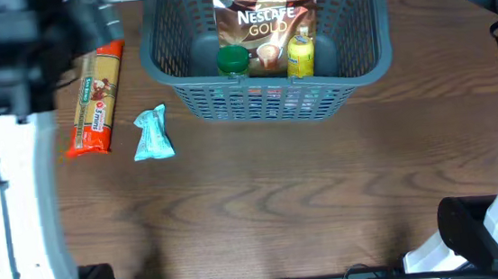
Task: Pack container
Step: 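Lift the jar with the left gripper and drop it into the basket, then move the left gripper down to the mint-green wipes pack and grasp it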
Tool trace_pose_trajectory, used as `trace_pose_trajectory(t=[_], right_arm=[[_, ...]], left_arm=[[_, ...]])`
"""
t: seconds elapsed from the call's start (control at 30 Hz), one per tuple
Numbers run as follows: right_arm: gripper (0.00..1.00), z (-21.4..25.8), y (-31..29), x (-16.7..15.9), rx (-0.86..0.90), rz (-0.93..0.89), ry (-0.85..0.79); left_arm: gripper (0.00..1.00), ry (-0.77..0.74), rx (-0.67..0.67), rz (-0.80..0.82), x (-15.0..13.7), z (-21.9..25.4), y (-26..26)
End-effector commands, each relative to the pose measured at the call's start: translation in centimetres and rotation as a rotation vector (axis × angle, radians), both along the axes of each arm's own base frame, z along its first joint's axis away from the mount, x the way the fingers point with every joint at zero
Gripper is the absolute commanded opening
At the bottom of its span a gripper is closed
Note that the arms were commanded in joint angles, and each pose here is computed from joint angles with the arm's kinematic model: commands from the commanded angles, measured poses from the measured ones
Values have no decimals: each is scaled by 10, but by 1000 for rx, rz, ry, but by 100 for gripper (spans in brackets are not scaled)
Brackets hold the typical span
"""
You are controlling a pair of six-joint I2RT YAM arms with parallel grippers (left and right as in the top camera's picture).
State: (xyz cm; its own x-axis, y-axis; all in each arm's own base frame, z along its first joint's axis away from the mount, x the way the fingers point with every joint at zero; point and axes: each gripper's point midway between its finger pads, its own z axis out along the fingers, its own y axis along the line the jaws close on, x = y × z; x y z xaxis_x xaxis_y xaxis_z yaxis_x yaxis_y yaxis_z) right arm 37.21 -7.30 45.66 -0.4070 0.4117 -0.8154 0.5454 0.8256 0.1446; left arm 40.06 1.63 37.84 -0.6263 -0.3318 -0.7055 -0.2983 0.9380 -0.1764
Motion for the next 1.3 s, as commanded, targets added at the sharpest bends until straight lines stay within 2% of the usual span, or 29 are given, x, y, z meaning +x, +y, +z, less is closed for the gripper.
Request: trace_pose_trajectory(t=[0.0, 0.17, 0.4, 0.53, 0.87, 1.07, 1.27], right_arm=[[99, 0, -4, 0, 4, -22, -2], [99, 0, -4, 0, 4, -22, -2], [99, 0, -4, 0, 4, -22, -2], [99, 0, -4, 0, 4, -22, -2], [99, 0, -4, 0, 4, -22, -2], [99, 0, -4, 0, 4, -22, -2], [99, 0, -4, 0, 4, -22, -2]], left_arm=[[99, 103, -38, 197, -17, -23, 42], [99, 301, -34, 231, -39, -65, 55], [98, 478, 1, 131, -38, -126, 42], [99, 542, -51, 66, -38, -169, 27], [99, 603, -159, -130, -42, -260, -5], [99, 620, -126, -215, -50, -293, -14], [99, 572, -58, -349, -40, -301, -37]])
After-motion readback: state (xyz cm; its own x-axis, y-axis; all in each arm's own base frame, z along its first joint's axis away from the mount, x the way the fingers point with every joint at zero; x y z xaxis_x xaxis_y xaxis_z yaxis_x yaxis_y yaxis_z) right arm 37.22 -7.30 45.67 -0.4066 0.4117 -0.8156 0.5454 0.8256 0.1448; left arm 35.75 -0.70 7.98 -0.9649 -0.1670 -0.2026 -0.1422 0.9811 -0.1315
